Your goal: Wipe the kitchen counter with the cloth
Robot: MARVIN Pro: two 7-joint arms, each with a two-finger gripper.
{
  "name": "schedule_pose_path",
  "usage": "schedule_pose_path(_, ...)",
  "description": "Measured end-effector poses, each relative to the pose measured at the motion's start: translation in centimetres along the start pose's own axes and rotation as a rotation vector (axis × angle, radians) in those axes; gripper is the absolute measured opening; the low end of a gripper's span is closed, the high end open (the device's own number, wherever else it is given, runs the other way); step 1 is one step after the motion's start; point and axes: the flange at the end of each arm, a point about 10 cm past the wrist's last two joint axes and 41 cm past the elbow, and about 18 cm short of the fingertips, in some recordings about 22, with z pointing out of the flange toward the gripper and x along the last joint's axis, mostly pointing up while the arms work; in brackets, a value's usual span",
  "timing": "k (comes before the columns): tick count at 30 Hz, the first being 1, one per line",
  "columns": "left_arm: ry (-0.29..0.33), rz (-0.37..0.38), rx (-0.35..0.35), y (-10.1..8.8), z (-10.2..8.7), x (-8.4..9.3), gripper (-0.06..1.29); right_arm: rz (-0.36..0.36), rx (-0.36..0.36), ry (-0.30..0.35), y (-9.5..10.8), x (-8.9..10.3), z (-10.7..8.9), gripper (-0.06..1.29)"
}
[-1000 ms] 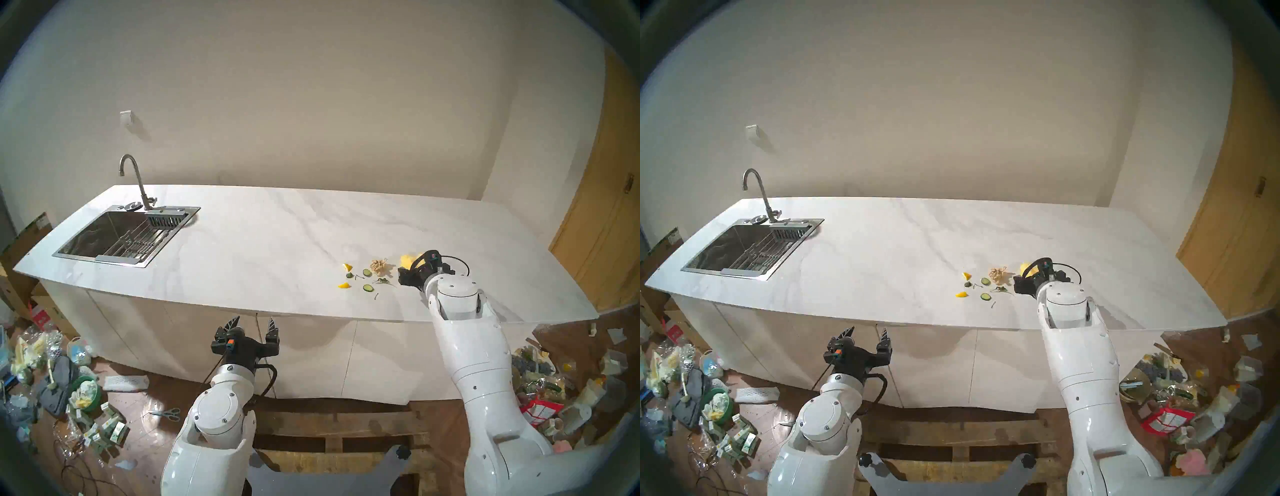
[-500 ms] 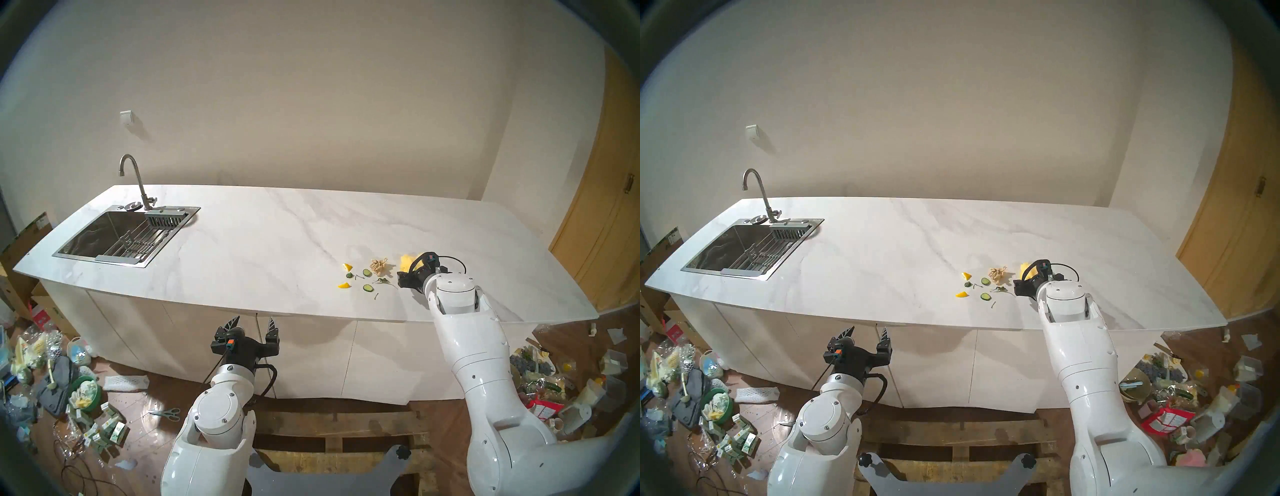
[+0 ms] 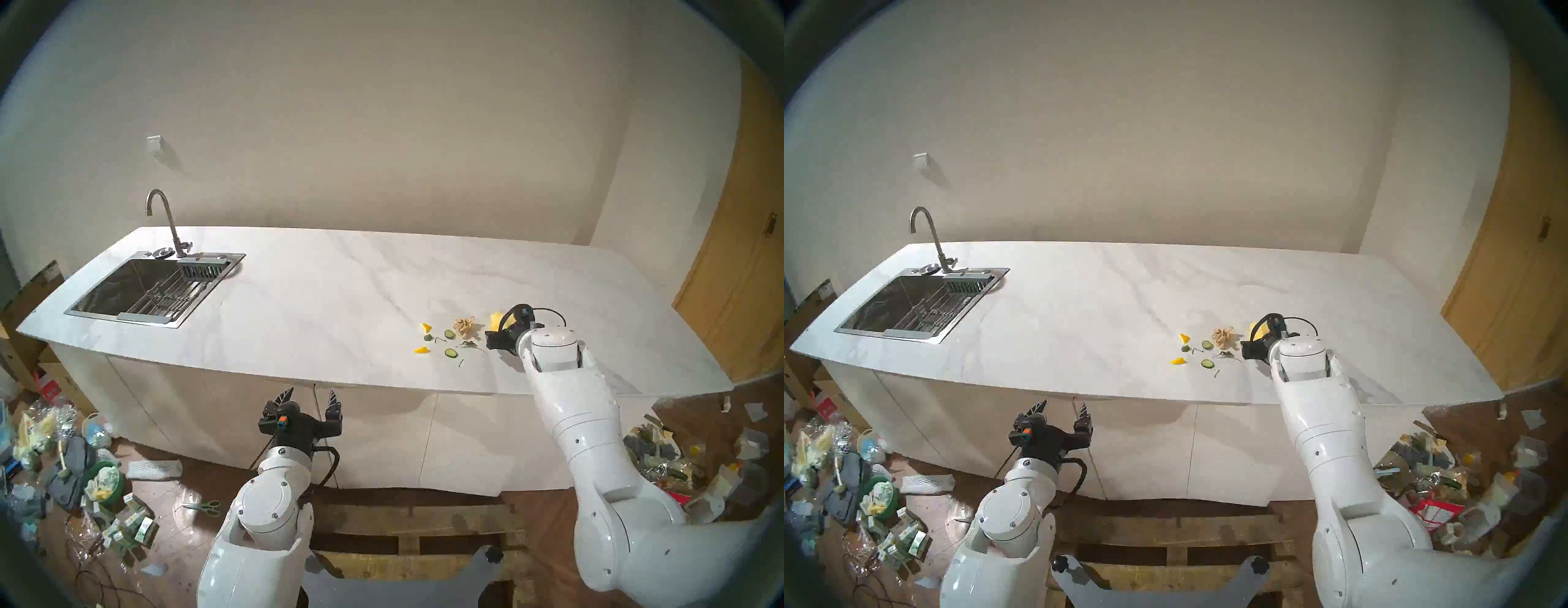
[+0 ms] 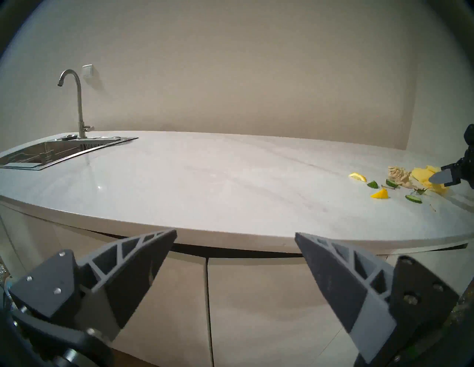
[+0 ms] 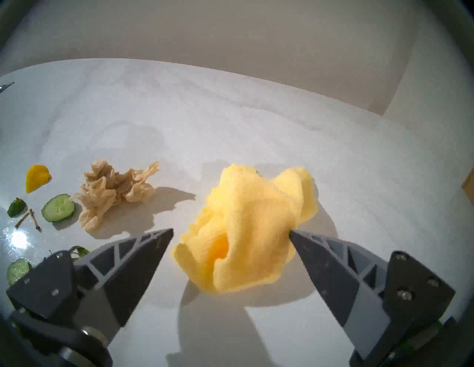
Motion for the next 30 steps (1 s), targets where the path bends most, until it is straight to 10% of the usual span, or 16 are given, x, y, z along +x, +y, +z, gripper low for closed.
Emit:
schedule_pose_path(7, 0.0, 0.0, 0.0, 0.0, 0.0, 0.0, 1.26, -0.009, -0.006, -0.023, 0.4, 0.1, 0.8, 1.23)
schedule_pose_path(13, 0.0, 0.0, 0.0, 0.0, 0.0, 0.0, 1.26, -0.034, 0.016, -0.037, 0.6, 0.3, 1.2, 0.23)
schedule_pose_path(17, 0.0, 0.0, 0.0, 0.0, 0.0, 0.0, 1.26, -0.067, 0.044, -0.044, 0.4, 0.4, 1.2, -0.02)
schedule_pose_path(30, 0.0, 0.0, 0.0, 0.0, 0.0, 0.0, 1.26, -0.212, 0.128, -0.047, -0.6, 0.6, -0.8, -0.02)
